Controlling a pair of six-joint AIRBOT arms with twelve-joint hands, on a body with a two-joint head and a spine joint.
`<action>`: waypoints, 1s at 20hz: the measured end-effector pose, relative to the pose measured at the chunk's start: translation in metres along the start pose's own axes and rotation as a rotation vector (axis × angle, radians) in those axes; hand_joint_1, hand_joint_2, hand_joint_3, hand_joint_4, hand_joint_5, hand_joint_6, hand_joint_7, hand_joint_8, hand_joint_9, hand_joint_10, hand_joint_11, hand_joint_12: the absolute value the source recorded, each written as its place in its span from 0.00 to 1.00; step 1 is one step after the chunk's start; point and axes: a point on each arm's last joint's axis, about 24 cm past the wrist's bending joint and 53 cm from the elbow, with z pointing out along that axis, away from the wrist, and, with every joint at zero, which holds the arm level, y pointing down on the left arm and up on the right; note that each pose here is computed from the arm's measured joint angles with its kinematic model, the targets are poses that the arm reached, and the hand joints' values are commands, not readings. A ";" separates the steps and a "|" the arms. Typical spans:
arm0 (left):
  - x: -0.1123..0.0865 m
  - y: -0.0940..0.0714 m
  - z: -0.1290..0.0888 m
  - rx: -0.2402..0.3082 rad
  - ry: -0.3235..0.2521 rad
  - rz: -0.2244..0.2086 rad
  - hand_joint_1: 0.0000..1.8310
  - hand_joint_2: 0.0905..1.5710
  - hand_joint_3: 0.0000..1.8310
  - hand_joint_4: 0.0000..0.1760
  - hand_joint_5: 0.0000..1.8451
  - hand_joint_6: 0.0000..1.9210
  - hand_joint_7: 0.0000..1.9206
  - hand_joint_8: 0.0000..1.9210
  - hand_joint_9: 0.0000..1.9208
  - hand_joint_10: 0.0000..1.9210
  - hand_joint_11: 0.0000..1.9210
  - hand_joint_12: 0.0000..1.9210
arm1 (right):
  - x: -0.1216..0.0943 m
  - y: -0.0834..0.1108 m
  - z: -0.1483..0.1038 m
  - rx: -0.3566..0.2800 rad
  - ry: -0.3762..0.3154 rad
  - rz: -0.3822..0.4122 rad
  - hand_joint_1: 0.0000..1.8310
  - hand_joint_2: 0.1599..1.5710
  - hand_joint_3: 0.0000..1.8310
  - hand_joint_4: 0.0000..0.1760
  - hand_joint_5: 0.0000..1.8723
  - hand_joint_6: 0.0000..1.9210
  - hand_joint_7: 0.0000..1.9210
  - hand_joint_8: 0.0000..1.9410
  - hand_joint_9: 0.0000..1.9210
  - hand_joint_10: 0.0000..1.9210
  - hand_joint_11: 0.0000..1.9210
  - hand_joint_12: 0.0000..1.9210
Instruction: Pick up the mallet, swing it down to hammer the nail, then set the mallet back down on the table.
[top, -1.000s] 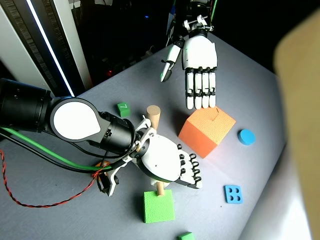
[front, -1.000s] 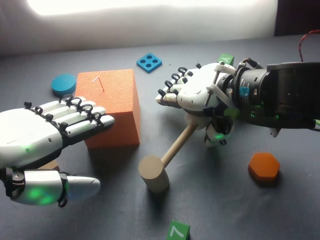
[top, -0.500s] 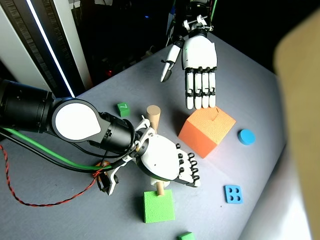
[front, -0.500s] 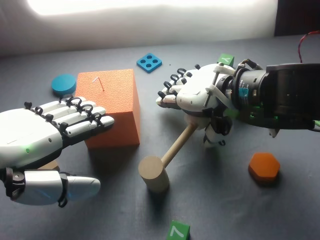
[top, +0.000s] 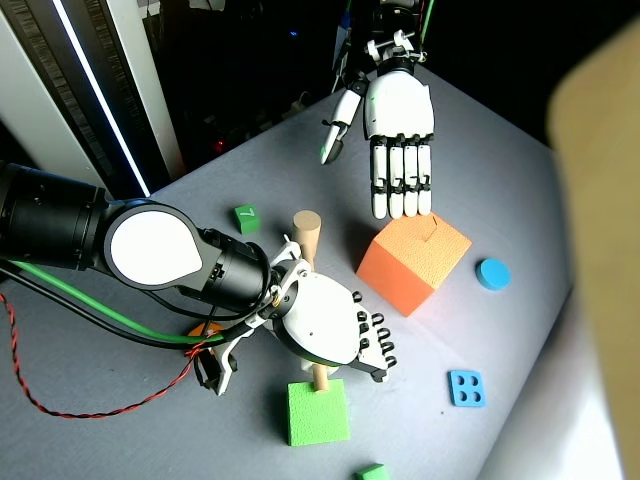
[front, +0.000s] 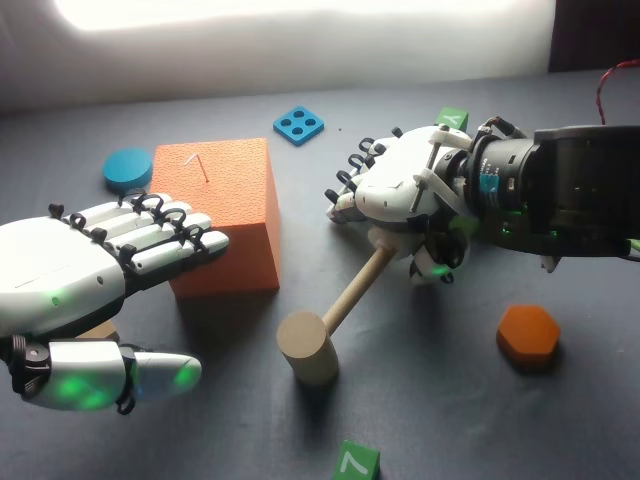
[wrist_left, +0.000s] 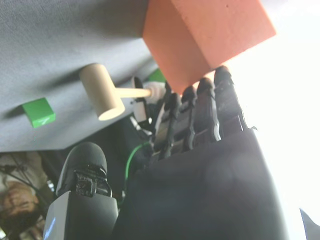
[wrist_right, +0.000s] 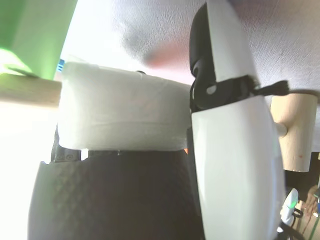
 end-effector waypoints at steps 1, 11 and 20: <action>0.000 0.000 0.000 0.000 0.000 0.000 0.00 0.76 0.00 0.00 0.00 0.00 0.00 0.00 0.00 0.00 0.00 0.00 | 0.000 0.000 0.000 0.001 0.000 -0.001 0.61 0.59 0.00 0.00 0.17 0.01 0.15 0.01 0.12 0.02 0.00 0.35; 0.000 0.000 0.000 0.000 0.000 0.000 0.00 0.77 0.00 0.00 0.00 0.00 0.00 0.00 0.00 0.00 0.00 0.00 | 0.000 0.000 0.000 -0.001 0.001 0.006 0.60 0.57 0.00 0.00 0.19 0.01 0.19 0.00 0.17 0.01 0.00 0.44; 0.000 0.000 0.000 0.001 -0.001 -0.003 0.00 0.76 0.00 0.00 0.00 0.00 0.00 0.00 0.00 0.00 0.00 0.00 | 0.001 0.001 0.000 -0.001 0.003 -0.002 0.59 0.58 0.00 0.00 0.21 0.00 0.19 0.00 0.17 0.00 0.00 0.46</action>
